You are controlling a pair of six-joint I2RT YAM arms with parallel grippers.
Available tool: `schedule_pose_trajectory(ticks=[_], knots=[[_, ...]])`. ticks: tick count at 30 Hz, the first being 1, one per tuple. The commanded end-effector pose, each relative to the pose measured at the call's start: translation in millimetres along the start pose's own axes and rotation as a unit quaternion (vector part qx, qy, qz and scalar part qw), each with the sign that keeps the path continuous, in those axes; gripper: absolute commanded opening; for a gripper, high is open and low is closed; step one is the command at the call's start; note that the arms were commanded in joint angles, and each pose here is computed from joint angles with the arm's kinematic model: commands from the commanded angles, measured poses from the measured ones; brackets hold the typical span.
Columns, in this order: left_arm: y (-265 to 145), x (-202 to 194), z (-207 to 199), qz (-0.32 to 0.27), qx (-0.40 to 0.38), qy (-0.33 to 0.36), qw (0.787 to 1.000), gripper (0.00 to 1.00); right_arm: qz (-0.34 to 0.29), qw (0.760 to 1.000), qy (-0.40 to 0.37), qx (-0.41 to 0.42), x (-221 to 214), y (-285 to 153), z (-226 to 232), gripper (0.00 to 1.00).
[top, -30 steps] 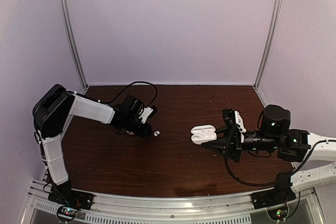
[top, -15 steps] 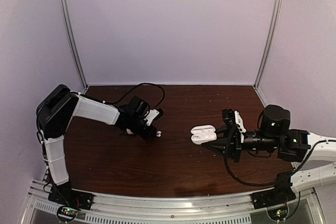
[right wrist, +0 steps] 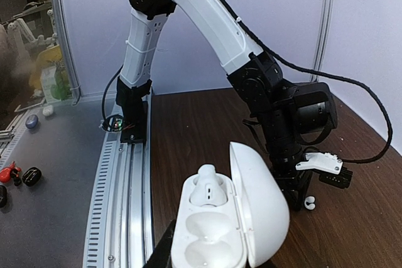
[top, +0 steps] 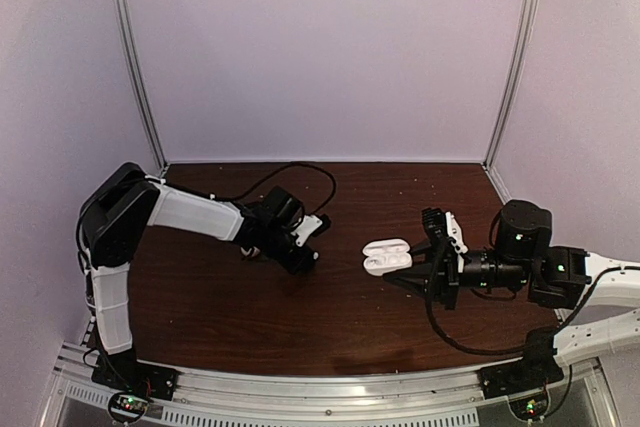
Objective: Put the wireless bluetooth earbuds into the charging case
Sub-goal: Move the right earbud to the center of the board.
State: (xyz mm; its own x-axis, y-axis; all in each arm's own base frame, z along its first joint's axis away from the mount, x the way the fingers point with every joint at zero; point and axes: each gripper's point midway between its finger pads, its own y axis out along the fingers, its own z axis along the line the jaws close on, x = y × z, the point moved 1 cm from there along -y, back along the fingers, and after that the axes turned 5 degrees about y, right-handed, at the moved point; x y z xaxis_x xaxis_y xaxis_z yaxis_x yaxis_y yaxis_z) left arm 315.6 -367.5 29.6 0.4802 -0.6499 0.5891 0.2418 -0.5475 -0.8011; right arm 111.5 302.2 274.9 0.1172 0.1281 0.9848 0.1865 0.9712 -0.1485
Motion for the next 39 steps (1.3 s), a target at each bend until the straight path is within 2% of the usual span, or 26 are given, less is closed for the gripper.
schedule_pose_trajectory(ticks=[1,5,11,17,29,39], knots=[[-25,23,-2,-0.031,-0.005,0.018,0.999,0.1,-0.007,1.0,0.0,-0.001,4,-2,0,0.0],[-39,33,3,-0.045,0.015,0.049,0.998,0.21,-0.008,1.0,0.001,0.0,4,-1,0,0.0],[-28,31,3,-0.011,0.001,0.109,0.994,0.4,-0.006,1.0,0.001,0.005,3,0,1,0.0],[-12,34,14,0.003,-0.012,0.141,0.99,0.47,-0.007,1.0,0.001,0.005,3,0,1,0.0],[9,35,23,0.015,-0.042,0.142,0.989,0.43,-0.002,1.0,0.001,0.005,1,2,0,0.0],[9,0,7,0.045,-0.083,0.091,0.991,0.28,-0.002,1.0,0.001,0.008,2,2,1,0.0]])
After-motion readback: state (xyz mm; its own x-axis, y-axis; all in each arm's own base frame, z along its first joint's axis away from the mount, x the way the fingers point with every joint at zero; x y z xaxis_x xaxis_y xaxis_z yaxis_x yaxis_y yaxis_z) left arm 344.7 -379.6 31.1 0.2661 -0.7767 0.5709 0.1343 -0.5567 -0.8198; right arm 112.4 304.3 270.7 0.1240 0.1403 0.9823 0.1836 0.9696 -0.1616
